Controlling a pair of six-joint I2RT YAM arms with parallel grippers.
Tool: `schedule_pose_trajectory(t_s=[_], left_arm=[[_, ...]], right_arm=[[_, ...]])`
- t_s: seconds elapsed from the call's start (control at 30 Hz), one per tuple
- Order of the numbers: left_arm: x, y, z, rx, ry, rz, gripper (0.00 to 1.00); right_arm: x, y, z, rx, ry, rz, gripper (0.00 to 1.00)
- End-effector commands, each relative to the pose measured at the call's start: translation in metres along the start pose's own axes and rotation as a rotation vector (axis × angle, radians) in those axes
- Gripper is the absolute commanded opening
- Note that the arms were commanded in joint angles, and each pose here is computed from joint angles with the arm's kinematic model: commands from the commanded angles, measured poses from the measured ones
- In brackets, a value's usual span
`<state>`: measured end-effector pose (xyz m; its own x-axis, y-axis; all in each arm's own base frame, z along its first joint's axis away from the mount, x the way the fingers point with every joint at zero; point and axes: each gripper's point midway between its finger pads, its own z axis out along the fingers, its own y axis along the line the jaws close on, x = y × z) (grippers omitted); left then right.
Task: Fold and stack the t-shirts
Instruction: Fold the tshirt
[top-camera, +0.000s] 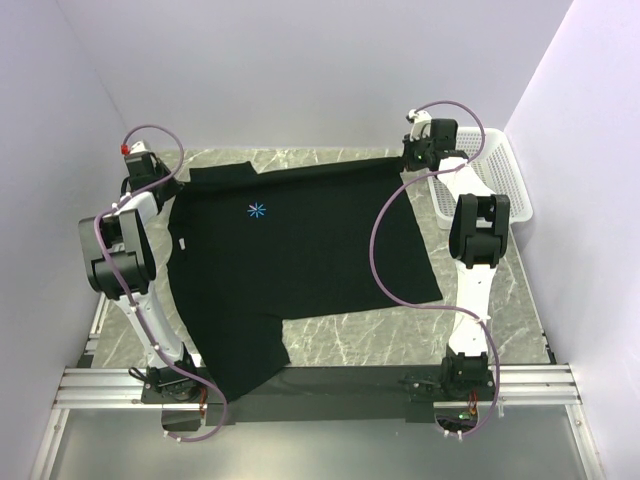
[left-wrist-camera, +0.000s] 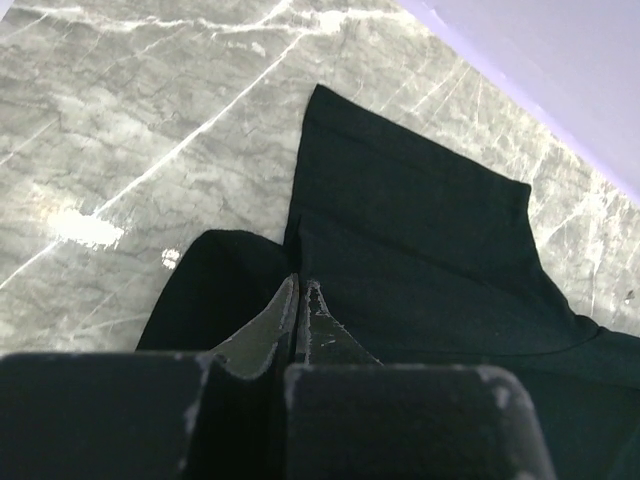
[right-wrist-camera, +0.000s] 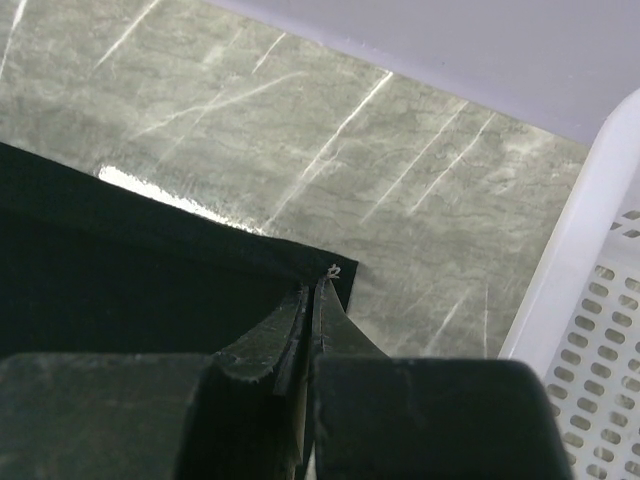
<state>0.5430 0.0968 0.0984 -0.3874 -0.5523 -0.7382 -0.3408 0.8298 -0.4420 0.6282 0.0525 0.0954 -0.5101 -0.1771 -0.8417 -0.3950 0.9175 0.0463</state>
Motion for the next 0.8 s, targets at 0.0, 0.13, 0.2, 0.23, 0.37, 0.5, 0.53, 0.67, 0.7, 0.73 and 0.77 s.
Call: schedule_pose_trajectory(t_s=[0.0,0.13,0.2,0.23,0.37,0.5,0.53,0.67,0.7,0.73,0.77], left_arm=[[-0.024,-0.006,-0.018,0.017,-0.059,0.04,0.01],[-0.02,-0.002,-0.021,0.0,-0.045,0.051,0.01],[-0.019,-0.001,-0.022,-0.008,-0.043,0.051,0.01],[-0.018,-0.001,-0.022,-0.008,-0.043,0.051,0.01],[-0.016,0.001,-0.023,-0.013,-0.039,0.05,0.01],[-0.014,0.002,-0.026,-0.016,-0.037,0.052,0.01],[-0.013,0.003,-0.027,-0.017,-0.034,0.054,0.01],[-0.01,0.004,-0.029,-0.017,-0.031,0.053,0.01],[-0.008,0.004,-0.03,-0.017,-0.027,0.054,0.01],[-0.01,0.003,-0.032,-0.011,-0.032,0.057,0.01],[-0.01,0.002,-0.033,-0.009,-0.032,0.055,0.01]], right_arm=[[-0.038,-0.012,-0.022,0.034,-0.068,-0.052,0.0],[-0.04,-0.009,-0.025,0.023,-0.067,-0.06,0.0],[-0.041,-0.01,-0.026,0.027,-0.065,-0.063,0.0],[-0.041,-0.01,-0.027,0.028,-0.061,-0.061,0.0],[-0.037,-0.011,-0.029,0.039,-0.043,-0.058,0.0],[-0.035,-0.014,-0.031,0.059,-0.027,-0.055,0.0],[-0.034,-0.015,-0.03,0.062,-0.024,-0.052,0.0],[-0.032,-0.018,-0.029,0.073,-0.005,-0.048,0.0],[-0.034,-0.018,-0.03,0.076,-0.004,-0.048,0.0],[-0.032,-0.02,-0.03,0.083,0.0,-0.045,0.0],[-0.032,-0.02,-0.03,0.088,0.001,-0.045,0.0]])
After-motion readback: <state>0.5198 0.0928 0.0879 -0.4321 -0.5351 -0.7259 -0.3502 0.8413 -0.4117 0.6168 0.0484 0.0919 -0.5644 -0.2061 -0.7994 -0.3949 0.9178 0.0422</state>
